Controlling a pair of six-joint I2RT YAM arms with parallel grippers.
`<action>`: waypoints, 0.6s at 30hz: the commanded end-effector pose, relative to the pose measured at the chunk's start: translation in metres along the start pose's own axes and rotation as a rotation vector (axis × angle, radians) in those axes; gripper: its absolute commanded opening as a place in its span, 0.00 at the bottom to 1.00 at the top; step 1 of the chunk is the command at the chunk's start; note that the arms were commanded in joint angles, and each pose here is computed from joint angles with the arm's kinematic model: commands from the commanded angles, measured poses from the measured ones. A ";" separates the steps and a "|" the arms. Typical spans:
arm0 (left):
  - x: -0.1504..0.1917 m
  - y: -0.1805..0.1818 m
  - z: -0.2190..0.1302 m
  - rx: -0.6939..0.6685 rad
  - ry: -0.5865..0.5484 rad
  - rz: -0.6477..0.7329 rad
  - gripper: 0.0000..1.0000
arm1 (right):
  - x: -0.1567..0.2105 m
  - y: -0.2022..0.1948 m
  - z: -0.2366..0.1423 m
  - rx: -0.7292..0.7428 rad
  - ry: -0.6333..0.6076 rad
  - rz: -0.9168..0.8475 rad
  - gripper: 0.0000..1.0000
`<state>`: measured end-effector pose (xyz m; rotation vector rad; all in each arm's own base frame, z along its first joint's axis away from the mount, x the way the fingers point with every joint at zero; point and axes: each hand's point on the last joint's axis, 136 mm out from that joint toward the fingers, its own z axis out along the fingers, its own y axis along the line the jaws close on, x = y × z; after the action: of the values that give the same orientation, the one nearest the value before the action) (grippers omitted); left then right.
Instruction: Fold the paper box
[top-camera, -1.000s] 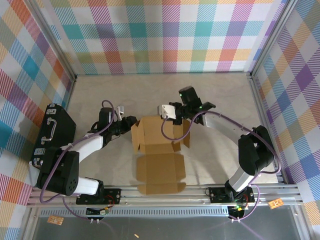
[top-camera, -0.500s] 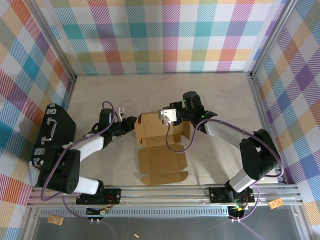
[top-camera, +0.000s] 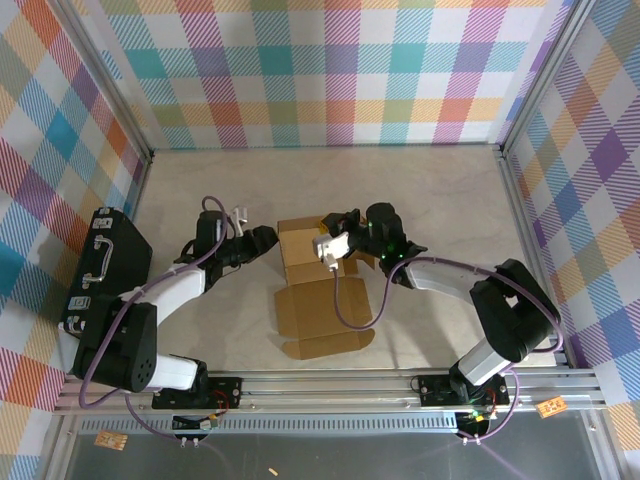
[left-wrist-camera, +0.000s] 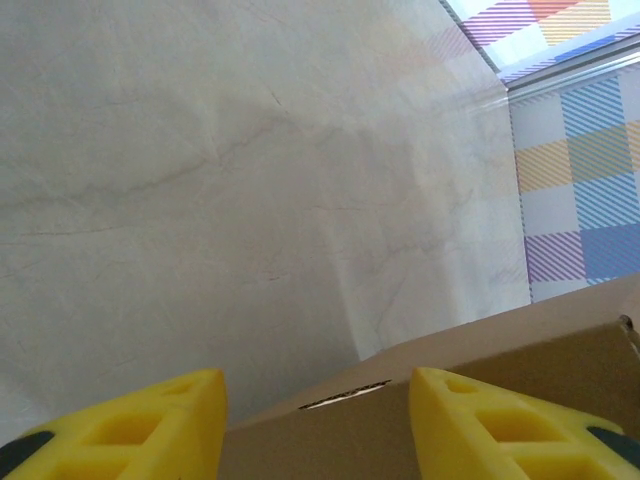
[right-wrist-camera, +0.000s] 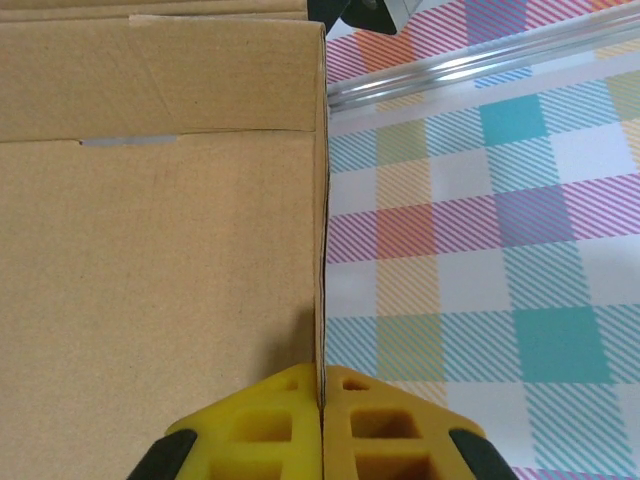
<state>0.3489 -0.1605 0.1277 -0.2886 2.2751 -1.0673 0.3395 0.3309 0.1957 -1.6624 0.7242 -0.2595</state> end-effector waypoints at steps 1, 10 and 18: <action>0.006 -0.008 -0.009 0.041 -0.002 0.059 0.53 | -0.007 -0.024 -0.004 0.112 0.006 -0.083 0.00; 0.030 0.003 -0.020 0.060 -0.044 0.141 0.58 | -0.008 -0.009 0.000 0.163 0.062 -0.127 0.00; 0.025 0.013 -0.016 -0.003 -0.070 0.176 0.59 | 0.002 0.033 0.012 0.150 0.105 -0.108 0.00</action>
<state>0.3104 -0.1507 0.1047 -0.1771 2.2475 -0.9816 0.3374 0.3364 0.1685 -1.5808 0.6816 -0.4412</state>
